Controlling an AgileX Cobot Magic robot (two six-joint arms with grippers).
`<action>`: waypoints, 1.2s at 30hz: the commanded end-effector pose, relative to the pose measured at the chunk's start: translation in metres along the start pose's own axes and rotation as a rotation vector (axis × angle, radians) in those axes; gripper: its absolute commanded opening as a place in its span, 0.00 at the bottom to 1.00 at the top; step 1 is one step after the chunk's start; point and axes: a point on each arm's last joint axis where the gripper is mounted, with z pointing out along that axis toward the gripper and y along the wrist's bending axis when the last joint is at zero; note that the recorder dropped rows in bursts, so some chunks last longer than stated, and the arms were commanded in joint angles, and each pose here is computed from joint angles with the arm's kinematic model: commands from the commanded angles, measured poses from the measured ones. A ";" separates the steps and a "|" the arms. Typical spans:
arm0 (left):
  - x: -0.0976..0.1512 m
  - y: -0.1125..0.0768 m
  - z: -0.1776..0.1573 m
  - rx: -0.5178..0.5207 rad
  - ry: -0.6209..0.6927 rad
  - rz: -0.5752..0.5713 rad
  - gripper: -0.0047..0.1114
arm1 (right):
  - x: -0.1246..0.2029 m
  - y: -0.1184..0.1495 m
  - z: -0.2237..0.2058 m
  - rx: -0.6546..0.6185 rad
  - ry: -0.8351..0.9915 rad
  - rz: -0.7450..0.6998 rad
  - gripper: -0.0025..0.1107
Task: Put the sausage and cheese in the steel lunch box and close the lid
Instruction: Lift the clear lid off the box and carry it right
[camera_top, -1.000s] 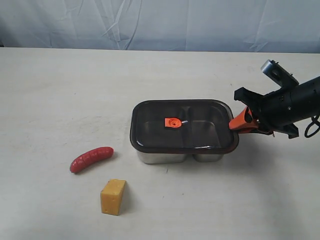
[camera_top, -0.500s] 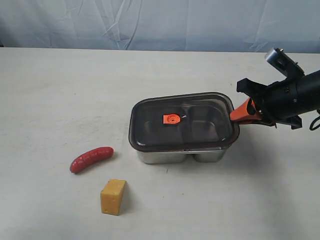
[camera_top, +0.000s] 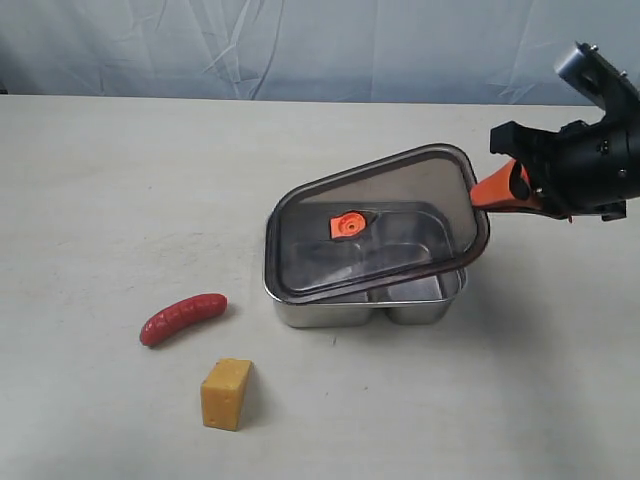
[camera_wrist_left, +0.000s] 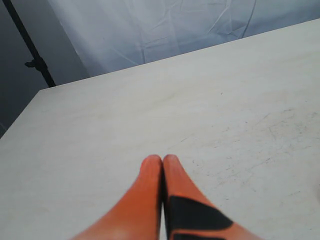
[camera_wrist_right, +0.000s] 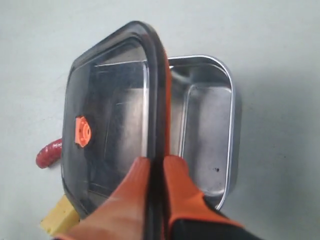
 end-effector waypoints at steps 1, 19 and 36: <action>-0.001 0.000 0.000 -0.004 -0.016 -0.005 0.04 | -0.003 0.014 -0.014 -0.043 -0.074 -0.046 0.01; -0.001 0.000 0.000 -0.004 -0.016 -0.005 0.04 | 0.018 0.091 -0.126 -0.068 -0.566 -0.474 0.01; -0.001 0.000 0.000 -0.004 -0.016 -0.005 0.04 | 0.024 0.020 -0.097 0.466 -0.138 -0.284 0.01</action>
